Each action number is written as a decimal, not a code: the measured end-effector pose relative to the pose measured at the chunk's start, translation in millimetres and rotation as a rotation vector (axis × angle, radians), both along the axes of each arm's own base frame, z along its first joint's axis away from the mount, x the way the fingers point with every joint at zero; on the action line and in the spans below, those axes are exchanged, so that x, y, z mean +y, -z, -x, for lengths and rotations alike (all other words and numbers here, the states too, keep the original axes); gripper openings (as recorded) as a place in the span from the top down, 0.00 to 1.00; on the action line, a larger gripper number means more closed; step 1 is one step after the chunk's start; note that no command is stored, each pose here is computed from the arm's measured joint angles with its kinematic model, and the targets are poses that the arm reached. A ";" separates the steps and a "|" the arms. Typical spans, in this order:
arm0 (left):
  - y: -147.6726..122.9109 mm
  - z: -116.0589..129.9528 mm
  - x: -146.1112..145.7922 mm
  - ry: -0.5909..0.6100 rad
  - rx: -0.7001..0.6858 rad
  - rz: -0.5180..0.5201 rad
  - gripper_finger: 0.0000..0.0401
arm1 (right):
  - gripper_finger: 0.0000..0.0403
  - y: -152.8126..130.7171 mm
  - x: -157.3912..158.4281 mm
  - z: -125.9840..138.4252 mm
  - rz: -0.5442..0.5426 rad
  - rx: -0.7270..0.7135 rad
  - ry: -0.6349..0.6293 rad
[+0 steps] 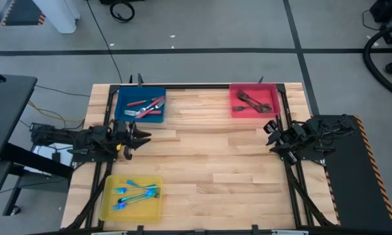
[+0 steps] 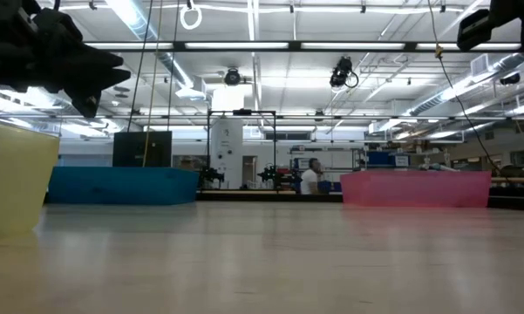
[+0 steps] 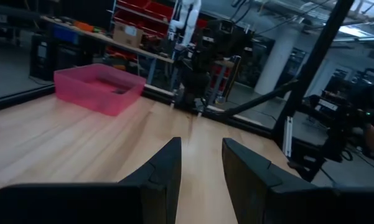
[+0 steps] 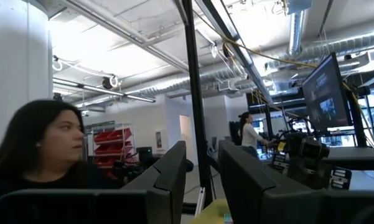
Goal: Sort silverware by color (type)
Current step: Return to Home Position
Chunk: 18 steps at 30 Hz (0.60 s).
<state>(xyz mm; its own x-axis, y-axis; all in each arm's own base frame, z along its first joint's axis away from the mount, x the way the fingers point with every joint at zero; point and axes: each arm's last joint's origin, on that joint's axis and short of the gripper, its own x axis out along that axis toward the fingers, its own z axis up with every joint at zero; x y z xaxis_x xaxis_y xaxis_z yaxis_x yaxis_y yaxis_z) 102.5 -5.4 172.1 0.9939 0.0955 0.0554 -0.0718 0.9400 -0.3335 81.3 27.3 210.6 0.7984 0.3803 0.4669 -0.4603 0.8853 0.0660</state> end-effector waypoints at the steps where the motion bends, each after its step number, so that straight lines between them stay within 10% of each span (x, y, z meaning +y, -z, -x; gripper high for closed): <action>1: 0.0 0.0 0.5 -0.005 0.000 -0.001 0.71 | 0.75 0.1 0.0 0.0 0.000 0.001 0.000; 18: -8.6 6.6 3.7 -0.031 -0.105 0.009 0.71 | 0.75 0.3 0.1 -0.2 0.001 0.004 0.000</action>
<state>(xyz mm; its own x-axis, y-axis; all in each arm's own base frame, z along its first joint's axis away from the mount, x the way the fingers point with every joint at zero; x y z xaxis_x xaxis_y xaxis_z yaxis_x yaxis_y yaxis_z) 95.9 -1.6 180.7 0.9791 0.1272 0.1584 -0.0649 0.9347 -0.3494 81.5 27.4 210.3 0.7999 0.3811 0.4636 -0.4604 0.8852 0.0668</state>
